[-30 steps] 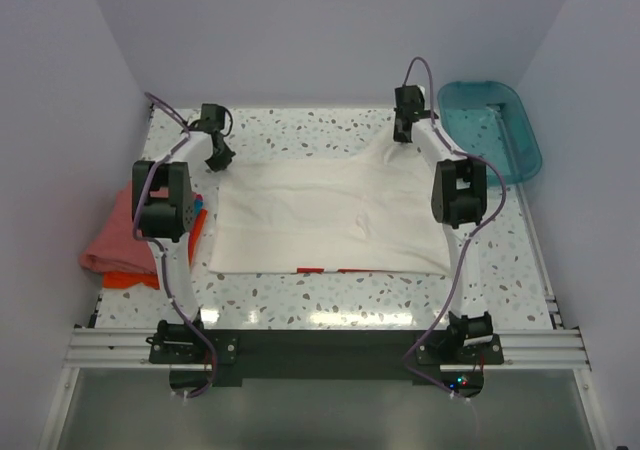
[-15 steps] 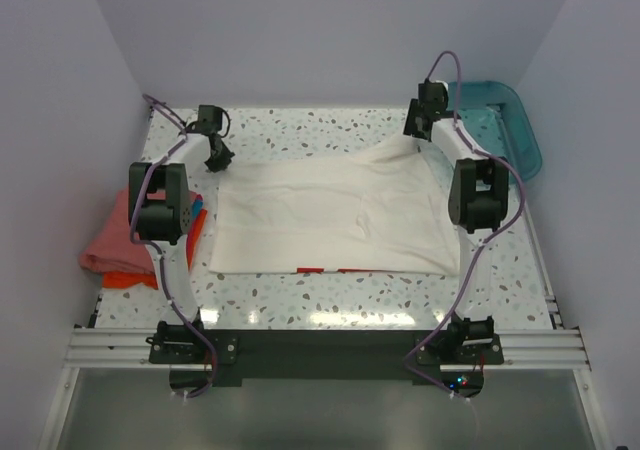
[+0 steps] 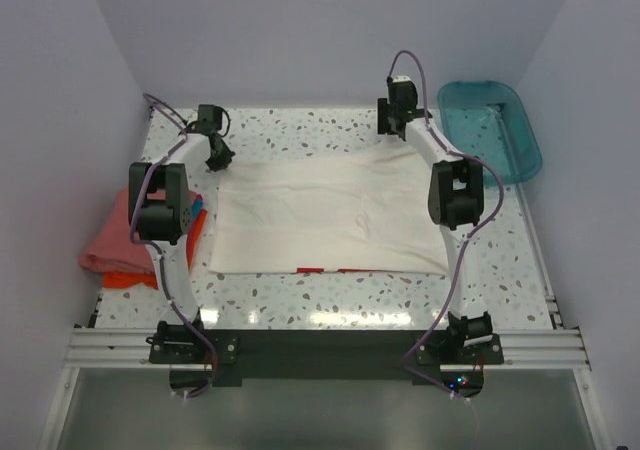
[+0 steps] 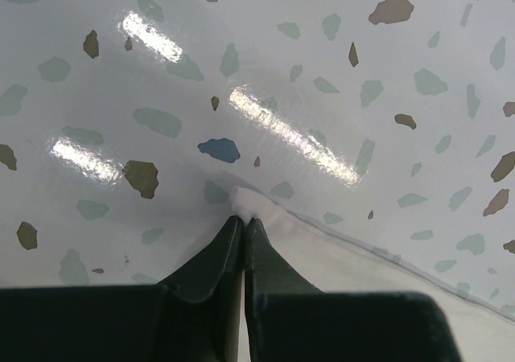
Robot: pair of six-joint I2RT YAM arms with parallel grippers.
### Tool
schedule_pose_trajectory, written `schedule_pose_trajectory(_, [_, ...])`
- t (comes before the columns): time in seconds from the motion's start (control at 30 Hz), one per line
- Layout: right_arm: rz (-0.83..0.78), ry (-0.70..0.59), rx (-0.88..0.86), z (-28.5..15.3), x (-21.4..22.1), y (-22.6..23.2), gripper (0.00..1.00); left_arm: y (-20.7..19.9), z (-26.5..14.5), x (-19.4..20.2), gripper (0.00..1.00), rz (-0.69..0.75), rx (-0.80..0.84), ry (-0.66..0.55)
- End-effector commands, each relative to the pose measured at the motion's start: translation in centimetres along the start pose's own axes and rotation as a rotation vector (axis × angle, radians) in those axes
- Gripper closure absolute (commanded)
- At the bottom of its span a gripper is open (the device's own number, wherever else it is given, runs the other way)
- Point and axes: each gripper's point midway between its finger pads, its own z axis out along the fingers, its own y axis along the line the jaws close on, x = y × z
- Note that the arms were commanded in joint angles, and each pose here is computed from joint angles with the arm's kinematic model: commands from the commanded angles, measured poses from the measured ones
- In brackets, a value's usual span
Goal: Fold and stack the t-shirts
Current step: Fold the tshirt
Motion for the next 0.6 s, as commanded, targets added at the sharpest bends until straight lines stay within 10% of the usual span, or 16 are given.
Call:
schedule_pose_trajectory(0.0, [-0.035,0.037,0.04,-0.4,1.0,-1.2,0.45,-1.1,-1.4,-2.7,1.0,0.002,0.057,-0.064])
schedule_pose_trajectory(0.37, [-0.029,0.136,0.068,0.0,3.8,-1.7,0.49,-1.2,-0.9,-2.3,1.0,0.001,0.061,-0.051])
schedule_pose_trajectory(0.57, [-0.038,0.182,0.047,0.2,4.6,-1.3,0.73,-1.4,-0.9,-2.4,1.0,-0.002,0.069,-0.053])
